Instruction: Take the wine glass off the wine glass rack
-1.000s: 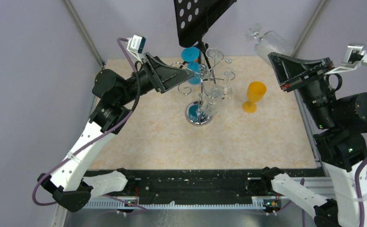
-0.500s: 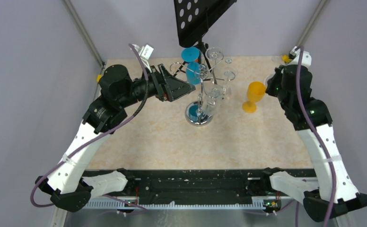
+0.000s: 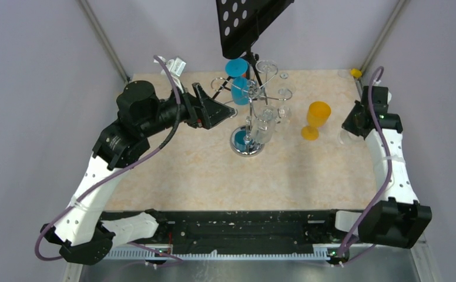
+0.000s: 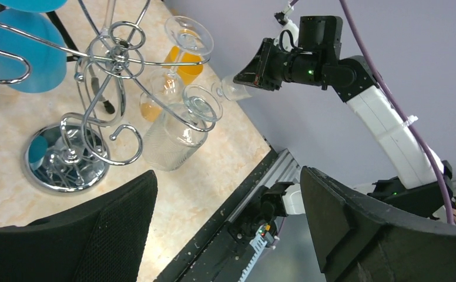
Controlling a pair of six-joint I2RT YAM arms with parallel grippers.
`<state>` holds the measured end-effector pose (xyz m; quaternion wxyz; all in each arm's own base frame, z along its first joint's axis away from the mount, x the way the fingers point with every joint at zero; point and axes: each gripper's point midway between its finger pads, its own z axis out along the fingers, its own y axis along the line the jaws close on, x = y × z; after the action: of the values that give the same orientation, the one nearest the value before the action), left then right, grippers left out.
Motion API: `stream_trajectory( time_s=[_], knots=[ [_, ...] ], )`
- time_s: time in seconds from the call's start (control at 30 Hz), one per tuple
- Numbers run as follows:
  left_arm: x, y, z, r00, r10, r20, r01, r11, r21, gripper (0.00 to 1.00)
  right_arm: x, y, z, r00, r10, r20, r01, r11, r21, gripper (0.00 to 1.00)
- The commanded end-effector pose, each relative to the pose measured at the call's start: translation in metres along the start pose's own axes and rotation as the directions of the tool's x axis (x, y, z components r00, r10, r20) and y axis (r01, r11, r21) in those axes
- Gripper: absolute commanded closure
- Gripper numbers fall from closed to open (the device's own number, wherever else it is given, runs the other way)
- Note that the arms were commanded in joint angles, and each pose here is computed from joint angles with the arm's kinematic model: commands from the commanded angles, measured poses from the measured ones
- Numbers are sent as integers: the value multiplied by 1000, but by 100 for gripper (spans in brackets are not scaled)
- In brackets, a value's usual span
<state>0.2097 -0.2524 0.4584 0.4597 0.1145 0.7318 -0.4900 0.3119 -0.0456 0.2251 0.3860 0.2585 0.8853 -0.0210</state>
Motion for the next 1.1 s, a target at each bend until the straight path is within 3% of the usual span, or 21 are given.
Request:
stream_trajectory(
  time_s=[0.0, 0.33, 0.73, 0.93, 1.07],
  knots=[
    [-16, -5, -15, 996, 66, 55, -65, 998, -23, 6, -19, 1, 26, 998, 61, 12, -61, 997, -52, 100],
    [-20, 4, -11, 997, 68, 48, -65, 996, -63, 6, -12, 1, 95, 992, 31, -126, -39, 997, -61, 100],
    [-26, 12, -3, 997, 68, 48, -64, 995, -81, 6, -18, 5, 128, 988, -32, -152, 20, 997, -80, 100],
    [-28, 14, -1, 997, 63, 46, -59, 995, -86, 6, -20, 6, 131, 985, -31, -169, 19, 997, -76, 81],
    [-28, 16, -1, 997, 57, 45, -53, 994, -92, 6, -30, 10, 122, 990, -23, -140, 11, 996, -87, 74]
  ],
)
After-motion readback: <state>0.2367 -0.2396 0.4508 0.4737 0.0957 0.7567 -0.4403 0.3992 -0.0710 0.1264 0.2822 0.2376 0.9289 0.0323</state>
